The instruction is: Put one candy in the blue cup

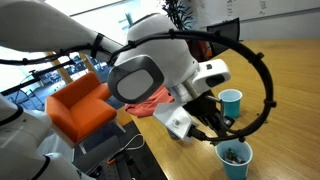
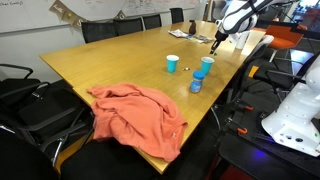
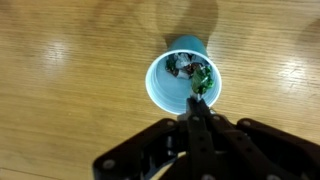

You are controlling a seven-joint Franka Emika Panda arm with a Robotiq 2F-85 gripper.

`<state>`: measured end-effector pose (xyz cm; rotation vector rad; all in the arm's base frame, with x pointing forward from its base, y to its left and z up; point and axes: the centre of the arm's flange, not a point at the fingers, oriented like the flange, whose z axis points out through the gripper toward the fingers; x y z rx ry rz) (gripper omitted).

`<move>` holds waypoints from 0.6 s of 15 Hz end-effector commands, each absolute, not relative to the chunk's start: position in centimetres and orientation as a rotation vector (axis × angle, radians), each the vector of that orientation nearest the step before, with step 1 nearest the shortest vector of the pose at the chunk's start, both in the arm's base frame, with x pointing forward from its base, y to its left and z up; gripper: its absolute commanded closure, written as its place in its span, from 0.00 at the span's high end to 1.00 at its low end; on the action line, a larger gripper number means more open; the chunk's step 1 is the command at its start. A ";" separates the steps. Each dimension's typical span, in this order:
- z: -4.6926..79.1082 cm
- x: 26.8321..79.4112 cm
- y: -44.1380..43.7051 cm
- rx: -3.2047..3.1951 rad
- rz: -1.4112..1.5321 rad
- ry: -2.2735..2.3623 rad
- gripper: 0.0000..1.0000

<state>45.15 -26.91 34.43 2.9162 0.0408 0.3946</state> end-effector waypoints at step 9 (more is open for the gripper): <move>32.4 46.3 -27.3 2.867 0.478 -0.087 0.49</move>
